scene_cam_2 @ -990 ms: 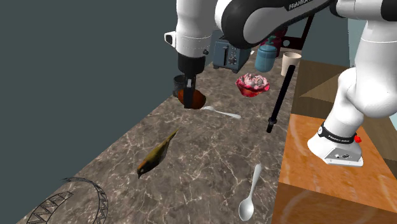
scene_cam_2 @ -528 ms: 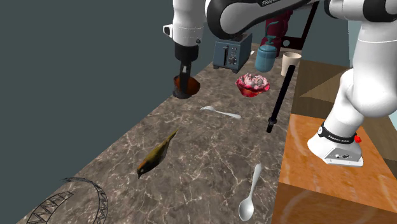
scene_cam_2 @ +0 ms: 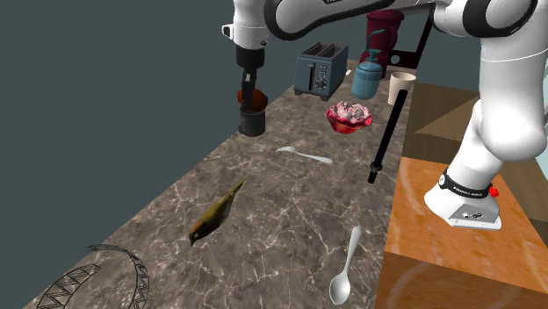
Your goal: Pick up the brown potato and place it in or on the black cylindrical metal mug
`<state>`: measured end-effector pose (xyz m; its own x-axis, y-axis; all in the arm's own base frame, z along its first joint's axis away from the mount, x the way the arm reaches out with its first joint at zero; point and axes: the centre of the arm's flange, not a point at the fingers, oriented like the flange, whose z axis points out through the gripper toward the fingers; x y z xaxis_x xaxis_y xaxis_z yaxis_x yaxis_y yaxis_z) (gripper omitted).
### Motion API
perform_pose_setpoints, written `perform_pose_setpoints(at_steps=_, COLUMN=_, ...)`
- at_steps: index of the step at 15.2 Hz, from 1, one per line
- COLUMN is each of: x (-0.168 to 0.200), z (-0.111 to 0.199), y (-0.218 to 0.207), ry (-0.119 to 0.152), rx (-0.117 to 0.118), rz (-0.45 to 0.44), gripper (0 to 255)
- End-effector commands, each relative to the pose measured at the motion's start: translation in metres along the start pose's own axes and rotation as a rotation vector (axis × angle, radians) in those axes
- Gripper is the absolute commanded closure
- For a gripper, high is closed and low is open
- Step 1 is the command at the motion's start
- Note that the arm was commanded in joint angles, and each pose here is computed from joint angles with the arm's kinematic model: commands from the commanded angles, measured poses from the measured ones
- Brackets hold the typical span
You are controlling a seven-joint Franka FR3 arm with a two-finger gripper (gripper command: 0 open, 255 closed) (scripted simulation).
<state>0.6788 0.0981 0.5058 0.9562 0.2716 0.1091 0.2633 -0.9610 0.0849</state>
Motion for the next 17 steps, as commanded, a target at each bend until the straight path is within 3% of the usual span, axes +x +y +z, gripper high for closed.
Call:
perform_pose_setpoints(at_steps=1, x=0.007, z=0.003, y=0.025, ry=0.0, rx=0.0, rz=-0.001, gripper=255)
perform_pose_setpoints(at_steps=9, x=0.033, z=0.014, y=0.126, ry=0.0, rx=0.0, rz=-0.001, gripper=255)
perform_pose_setpoints(at_steps=17, x=0.028, z=0.055, y=0.122, ry=0.0, rx=0.0, rz=-0.001, gripper=255)
